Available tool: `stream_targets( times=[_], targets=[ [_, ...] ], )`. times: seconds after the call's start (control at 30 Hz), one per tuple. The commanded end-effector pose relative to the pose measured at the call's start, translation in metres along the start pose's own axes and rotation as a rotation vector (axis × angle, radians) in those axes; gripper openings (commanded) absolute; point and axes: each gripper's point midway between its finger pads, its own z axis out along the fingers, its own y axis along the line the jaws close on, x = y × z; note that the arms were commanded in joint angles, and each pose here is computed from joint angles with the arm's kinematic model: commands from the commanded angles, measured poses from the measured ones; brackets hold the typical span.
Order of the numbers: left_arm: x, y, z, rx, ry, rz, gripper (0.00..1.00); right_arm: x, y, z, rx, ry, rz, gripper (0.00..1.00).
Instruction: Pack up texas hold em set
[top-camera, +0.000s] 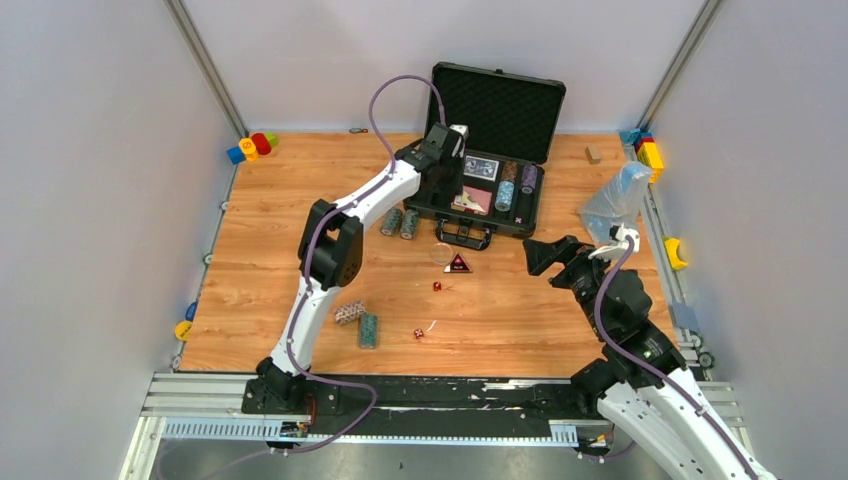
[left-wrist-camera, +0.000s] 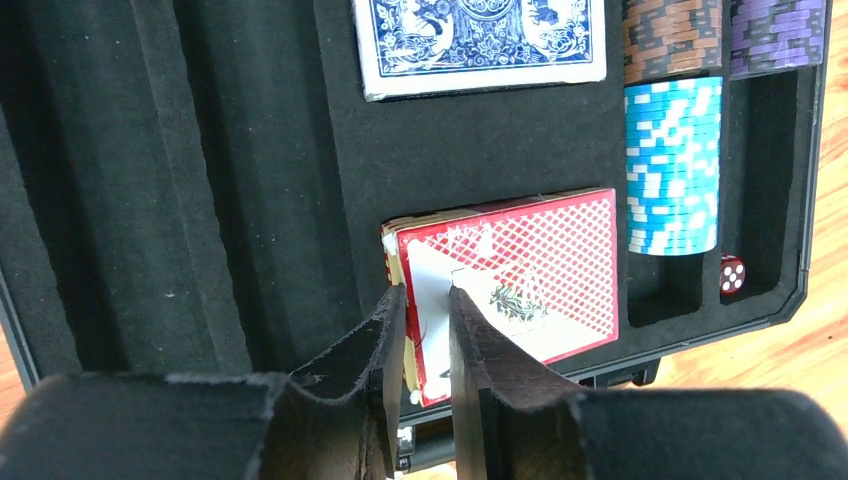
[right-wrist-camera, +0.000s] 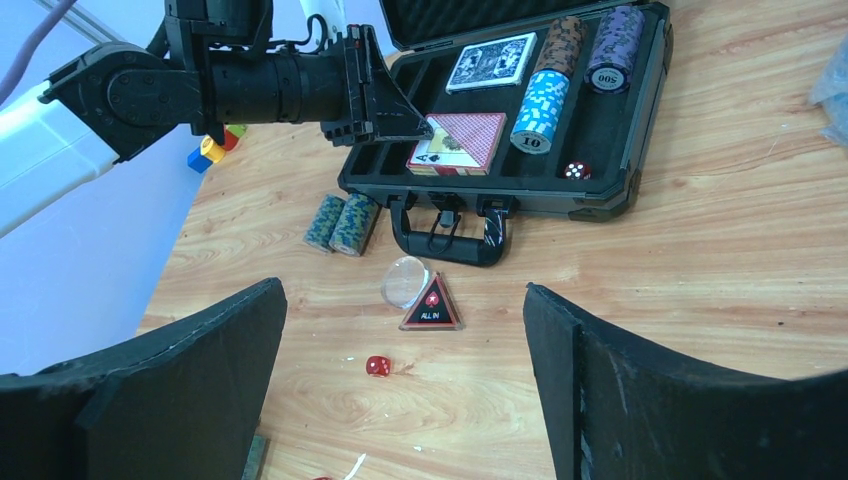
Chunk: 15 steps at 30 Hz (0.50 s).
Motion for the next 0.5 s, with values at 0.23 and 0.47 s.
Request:
stream_targets(
  times=[0.23, 0.47],
  targets=[
    [0.04, -0.016, 0.026, 0.101, 0.124, -0.031, 0.29, -0.004, 0.007, -0.004, -0.031, -0.004, 0.031, 0.9],
    [0.021, -0.006, -0.003, 0.023, 0.074, 0.024, 0.63, 0.005, 0.01, 0.005, -0.012, 0.064, 0.01, 0.91]
  ],
)
